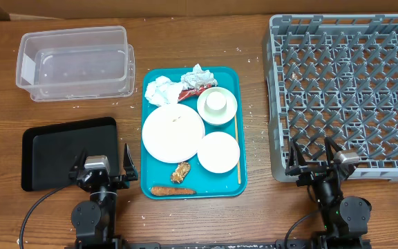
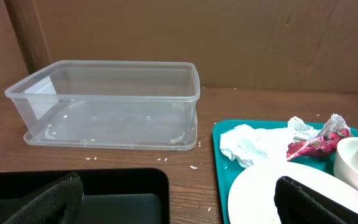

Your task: Sort waste into correct bins and load items into the dishwasher

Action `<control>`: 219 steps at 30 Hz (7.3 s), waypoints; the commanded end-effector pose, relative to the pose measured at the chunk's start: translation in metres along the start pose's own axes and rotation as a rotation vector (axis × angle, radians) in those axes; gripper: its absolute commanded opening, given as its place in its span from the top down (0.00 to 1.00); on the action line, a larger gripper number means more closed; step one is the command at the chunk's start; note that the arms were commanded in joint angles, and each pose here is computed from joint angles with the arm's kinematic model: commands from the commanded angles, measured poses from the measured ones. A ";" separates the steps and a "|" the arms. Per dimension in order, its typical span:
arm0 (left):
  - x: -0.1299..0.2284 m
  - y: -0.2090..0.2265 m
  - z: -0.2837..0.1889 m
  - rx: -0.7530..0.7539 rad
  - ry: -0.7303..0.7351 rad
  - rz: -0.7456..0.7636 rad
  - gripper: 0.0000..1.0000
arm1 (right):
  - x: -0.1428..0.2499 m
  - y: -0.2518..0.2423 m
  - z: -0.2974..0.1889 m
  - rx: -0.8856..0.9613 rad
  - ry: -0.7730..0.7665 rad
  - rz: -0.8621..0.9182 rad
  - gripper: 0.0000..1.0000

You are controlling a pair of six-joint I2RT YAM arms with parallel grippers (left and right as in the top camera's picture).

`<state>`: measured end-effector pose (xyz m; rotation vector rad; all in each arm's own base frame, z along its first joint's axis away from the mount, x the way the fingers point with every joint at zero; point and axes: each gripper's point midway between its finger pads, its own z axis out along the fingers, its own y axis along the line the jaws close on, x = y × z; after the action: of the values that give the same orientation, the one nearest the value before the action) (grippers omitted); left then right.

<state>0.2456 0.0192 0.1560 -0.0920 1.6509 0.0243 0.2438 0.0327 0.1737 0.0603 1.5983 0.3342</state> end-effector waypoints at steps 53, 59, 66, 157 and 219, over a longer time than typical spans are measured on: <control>0.000 0.001 0.000 -0.006 -0.006 0.009 0.00 | 0.001 -0.002 0.000 0.009 -0.008 -0.002 0.00; 0.000 0.001 0.000 -0.006 -0.006 0.009 0.00 | 0.001 -0.002 0.000 0.009 -0.008 -0.002 0.00; 0.000 -0.003 0.000 0.015 -0.006 0.006 0.00 | 0.001 -0.002 0.000 0.009 -0.008 -0.002 0.00; 0.079 -0.162 0.226 0.135 1.160 0.404 0.03 | 0.001 -0.002 0.000 0.009 -0.008 -0.002 0.00; 0.105 -0.171 0.208 0.228 1.311 0.321 0.48 | 0.001 -0.002 0.000 0.009 -0.008 -0.002 0.00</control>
<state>0.4575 -0.1394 0.0478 0.4295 2.9369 0.0502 0.2436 0.0327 0.1745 0.0594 1.5948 0.3339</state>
